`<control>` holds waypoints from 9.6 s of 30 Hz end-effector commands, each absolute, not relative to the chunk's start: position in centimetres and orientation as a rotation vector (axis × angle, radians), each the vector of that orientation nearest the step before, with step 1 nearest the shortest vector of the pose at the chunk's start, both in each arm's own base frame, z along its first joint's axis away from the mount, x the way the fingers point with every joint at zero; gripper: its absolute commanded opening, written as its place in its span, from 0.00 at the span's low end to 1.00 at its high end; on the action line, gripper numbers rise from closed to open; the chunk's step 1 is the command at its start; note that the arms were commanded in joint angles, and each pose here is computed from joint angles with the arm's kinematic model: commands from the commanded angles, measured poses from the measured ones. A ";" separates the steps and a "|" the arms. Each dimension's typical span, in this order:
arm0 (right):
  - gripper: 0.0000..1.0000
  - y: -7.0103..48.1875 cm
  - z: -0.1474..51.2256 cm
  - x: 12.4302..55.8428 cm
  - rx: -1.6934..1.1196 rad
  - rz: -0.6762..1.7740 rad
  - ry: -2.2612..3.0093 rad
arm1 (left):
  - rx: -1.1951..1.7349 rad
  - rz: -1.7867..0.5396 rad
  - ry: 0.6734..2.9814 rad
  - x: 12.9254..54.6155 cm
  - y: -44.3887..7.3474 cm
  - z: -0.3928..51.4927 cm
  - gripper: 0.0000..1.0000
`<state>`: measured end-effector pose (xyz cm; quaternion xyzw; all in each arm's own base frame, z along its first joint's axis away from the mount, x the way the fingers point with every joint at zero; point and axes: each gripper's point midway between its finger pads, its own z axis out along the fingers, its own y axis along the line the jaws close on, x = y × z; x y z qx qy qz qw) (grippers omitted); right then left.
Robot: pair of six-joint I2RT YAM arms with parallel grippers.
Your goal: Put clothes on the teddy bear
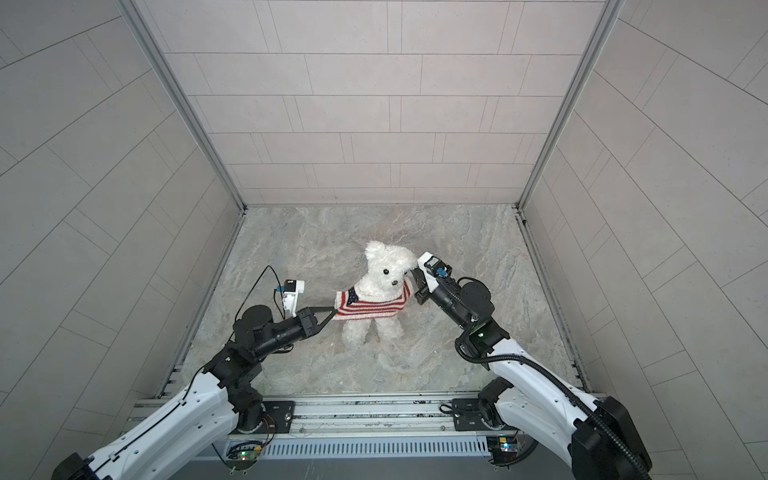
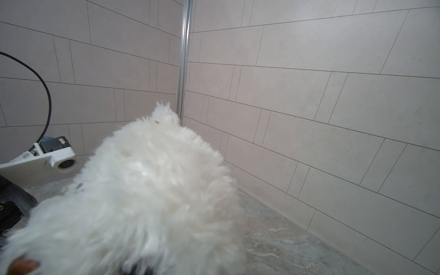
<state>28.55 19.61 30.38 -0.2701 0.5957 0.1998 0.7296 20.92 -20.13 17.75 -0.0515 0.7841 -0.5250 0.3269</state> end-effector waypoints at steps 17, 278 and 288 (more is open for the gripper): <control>0.00 22.8 32.2 24.0 -0.914 0.568 1.182 | 0.015 -1.140 2.109 19.0 -17.7 17.7 0.22; 0.00 35.9 8.7 19.3 -0.975 0.677 1.938 | -0.351 -1.074 2.279 19.5 -19.3 7.5 0.07; 0.00 36.8 8.4 18.9 -0.961 0.733 1.935 | -0.400 -1.106 2.201 20.3 -19.8 8.3 0.29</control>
